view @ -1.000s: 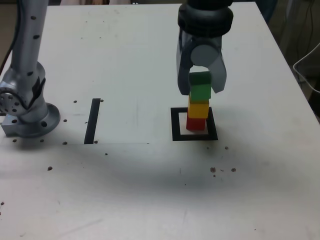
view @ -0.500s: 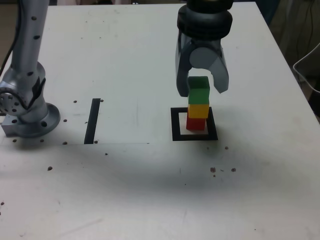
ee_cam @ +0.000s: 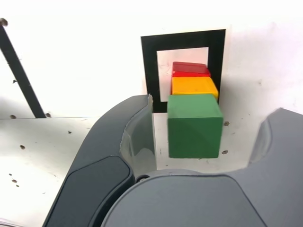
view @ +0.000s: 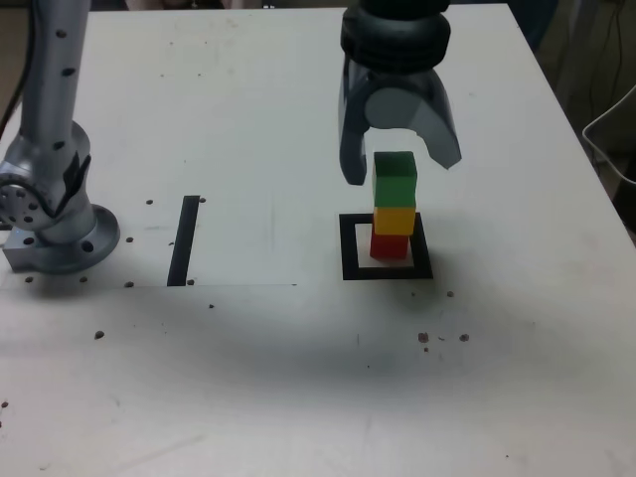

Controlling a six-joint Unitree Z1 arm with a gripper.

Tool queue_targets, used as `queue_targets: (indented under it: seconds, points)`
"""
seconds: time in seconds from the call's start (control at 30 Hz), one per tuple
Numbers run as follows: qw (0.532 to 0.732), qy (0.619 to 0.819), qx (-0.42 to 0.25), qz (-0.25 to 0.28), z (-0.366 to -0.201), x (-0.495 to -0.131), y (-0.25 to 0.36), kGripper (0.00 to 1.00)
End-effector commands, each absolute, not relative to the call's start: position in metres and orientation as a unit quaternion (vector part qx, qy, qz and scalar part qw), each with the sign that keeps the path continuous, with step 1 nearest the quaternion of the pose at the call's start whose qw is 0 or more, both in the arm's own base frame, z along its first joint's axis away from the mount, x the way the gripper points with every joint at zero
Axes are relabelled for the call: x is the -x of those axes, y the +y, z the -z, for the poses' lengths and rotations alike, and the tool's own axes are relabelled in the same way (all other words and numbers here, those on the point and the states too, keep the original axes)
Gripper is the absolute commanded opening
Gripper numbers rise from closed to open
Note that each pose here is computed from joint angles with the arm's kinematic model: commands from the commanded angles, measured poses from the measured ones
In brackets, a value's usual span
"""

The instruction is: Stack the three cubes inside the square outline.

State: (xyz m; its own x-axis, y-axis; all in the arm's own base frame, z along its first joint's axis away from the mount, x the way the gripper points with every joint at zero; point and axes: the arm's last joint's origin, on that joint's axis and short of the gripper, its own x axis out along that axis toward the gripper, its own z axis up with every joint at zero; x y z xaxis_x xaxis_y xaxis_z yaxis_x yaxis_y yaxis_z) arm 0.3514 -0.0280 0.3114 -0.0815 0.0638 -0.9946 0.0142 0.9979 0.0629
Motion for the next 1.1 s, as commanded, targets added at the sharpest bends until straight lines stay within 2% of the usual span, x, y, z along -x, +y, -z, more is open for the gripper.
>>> queue_targets:
  seconds: [0.0, 0.4, 0.67, 0.87, 1.07]
  points:
    - [0.683, 0.730, -0.028, -0.019, -0.319, -0.344, -0.028, 0.99]
    - [0.713, 0.700, -0.036, 0.003, -0.354, -0.310, -0.024, 0.99]
    - [0.711, 0.702, -0.032, 0.009, -0.362, -0.268, -0.011, 0.99]
    - [0.699, 0.713, -0.036, 0.022, -0.357, -0.231, 0.003, 0.99]
    - [0.667, 0.744, -0.030, 0.039, -0.333, -0.197, 0.010, 0.99]
